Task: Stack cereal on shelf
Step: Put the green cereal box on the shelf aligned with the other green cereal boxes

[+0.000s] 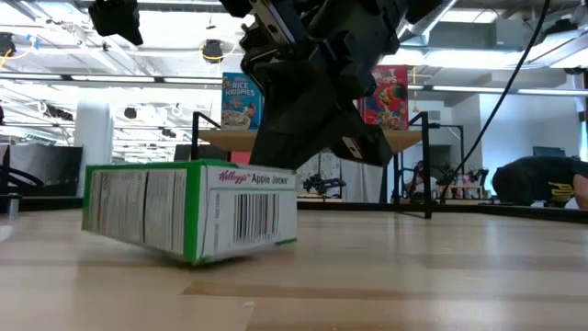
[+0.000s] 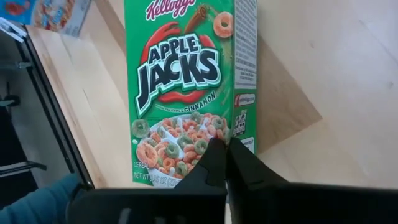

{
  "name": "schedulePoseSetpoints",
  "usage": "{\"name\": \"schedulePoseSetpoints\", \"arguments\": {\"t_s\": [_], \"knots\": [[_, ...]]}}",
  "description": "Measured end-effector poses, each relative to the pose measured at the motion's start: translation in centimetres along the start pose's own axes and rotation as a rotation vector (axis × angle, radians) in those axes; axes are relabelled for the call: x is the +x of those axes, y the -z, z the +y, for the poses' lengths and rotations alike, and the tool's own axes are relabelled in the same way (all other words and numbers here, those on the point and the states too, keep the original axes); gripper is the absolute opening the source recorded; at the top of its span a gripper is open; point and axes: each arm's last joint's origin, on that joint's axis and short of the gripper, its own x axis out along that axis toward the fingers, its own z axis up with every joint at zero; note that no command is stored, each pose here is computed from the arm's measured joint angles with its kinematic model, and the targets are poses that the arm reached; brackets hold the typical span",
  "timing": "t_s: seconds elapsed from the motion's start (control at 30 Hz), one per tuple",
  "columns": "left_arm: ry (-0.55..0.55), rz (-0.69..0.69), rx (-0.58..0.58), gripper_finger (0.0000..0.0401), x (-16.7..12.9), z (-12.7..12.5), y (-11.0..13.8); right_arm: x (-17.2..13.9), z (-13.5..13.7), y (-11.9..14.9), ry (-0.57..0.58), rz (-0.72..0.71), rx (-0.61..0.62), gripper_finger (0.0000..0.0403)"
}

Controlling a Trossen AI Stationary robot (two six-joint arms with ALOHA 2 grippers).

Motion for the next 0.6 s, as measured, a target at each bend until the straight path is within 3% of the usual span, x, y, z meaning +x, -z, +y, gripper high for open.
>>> {"name": "schedulePoseSetpoints", "arguments": {"t_s": [0.23, 0.6], "knots": [[0.000, 0.000, 0.000, 0.0304, 0.0, 0.0, 0.0, -3.2, 1.3, -0.6, 0.024, -0.173, -0.051, 0.0004], [0.000, 0.000, 0.000, 0.0304, 0.0, 0.0, 0.0, -8.9, 2.4, -0.8, 0.196, -0.506, -0.103, 0.0004]]}}
